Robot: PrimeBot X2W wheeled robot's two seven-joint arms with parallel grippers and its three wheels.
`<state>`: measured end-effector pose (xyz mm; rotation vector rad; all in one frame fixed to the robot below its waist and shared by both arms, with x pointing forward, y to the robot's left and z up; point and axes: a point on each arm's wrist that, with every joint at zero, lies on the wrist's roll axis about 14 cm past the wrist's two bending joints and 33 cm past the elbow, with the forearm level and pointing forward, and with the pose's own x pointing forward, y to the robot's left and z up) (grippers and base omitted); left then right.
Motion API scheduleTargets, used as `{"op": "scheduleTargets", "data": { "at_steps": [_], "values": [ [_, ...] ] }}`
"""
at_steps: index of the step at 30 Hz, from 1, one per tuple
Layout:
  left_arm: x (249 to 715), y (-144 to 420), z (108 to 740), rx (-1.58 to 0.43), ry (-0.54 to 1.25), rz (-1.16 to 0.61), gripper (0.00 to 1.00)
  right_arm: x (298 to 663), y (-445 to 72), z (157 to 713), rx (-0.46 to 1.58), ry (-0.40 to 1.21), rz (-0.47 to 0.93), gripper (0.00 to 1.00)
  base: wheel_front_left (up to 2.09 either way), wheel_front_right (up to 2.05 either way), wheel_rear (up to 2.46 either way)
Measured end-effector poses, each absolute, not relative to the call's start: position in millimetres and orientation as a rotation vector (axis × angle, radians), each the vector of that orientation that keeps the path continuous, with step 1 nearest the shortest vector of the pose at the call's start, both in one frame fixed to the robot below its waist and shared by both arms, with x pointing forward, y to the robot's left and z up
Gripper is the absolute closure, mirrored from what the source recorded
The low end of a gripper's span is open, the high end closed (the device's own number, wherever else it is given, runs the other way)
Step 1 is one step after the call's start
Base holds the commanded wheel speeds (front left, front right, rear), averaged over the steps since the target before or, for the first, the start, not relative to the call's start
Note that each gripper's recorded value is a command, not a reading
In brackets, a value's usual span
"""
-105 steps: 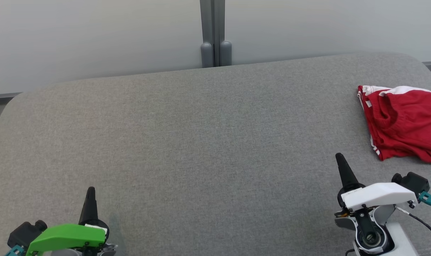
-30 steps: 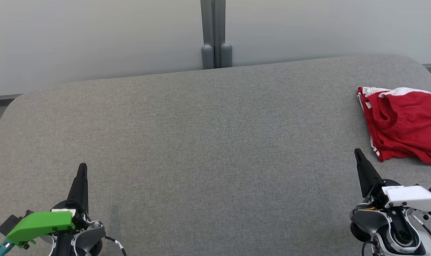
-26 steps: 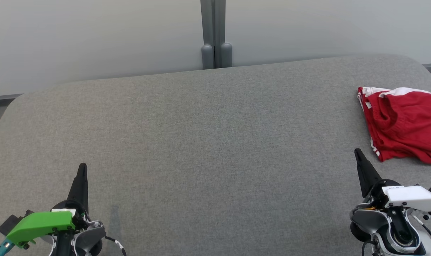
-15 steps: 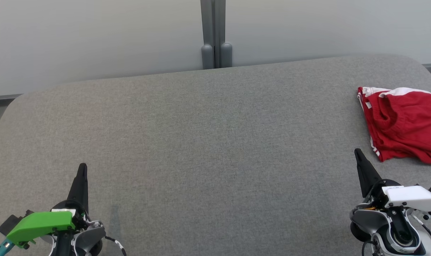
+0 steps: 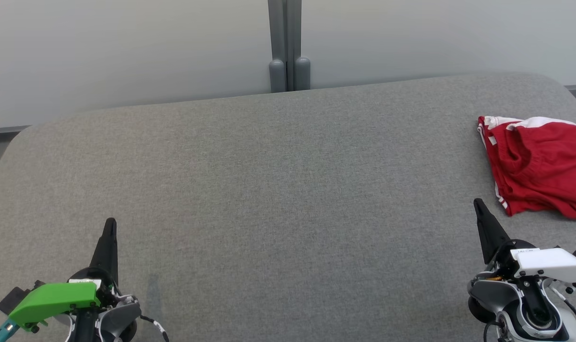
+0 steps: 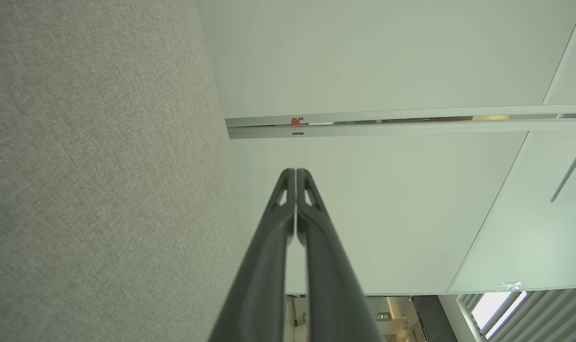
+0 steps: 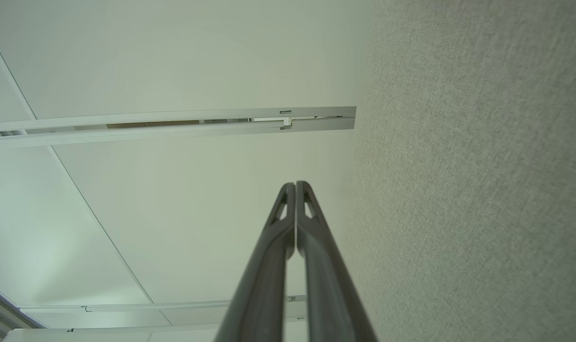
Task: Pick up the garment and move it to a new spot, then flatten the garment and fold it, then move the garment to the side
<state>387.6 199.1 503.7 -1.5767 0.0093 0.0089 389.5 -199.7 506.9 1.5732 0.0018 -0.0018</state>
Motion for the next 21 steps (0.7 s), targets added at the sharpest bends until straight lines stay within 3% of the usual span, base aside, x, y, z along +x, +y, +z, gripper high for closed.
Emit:
{"op": "scheduleTargets", "data": {
  "at_steps": [21],
  "values": [
    [387.5, 199.1, 503.8, -1.577, 0.009, 0.009, 1.0, 389.5, -199.7, 506.9, 1.573, 0.002, -0.002, 1.0, 0.0, 0.0, 0.0]
  ]
}}
